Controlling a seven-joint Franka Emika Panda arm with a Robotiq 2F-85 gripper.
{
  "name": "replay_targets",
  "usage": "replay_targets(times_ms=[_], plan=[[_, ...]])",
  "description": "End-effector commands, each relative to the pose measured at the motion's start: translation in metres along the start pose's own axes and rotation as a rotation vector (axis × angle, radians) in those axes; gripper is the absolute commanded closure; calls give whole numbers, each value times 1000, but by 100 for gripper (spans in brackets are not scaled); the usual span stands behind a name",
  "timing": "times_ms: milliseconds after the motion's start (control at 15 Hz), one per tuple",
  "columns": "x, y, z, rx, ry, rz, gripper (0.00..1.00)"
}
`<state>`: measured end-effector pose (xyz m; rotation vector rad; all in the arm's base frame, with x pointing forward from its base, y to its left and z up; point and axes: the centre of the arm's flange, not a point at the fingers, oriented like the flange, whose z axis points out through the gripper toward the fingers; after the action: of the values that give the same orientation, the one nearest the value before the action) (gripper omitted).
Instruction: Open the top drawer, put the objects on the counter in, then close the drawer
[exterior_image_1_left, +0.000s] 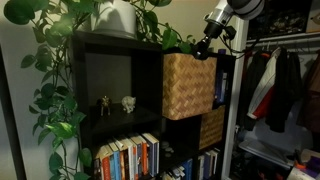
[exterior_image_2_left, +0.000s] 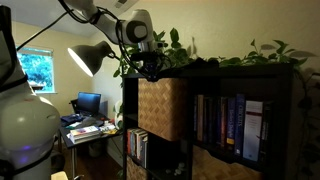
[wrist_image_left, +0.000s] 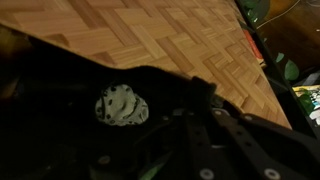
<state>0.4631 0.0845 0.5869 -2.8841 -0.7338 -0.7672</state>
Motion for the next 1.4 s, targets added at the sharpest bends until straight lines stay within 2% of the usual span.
replay_targets(times_ms=[0, 67, 133, 200, 333, 867, 1000, 1333], plan=[[2, -10, 11, -24, 56, -56, 94], [5, -12, 12, -30, 67, -66, 94], [8, -12, 13, -35, 72, -72, 89], [10, -13, 13, -40, 75, -82, 68], [11, -15, 11, -55, 73, -82, 56], [22, -6, -37, -44, 40, -3, 3], [23, -1, -48, -52, 41, 10, 0], [29, 34, -70, -117, 84, 85, 0]])
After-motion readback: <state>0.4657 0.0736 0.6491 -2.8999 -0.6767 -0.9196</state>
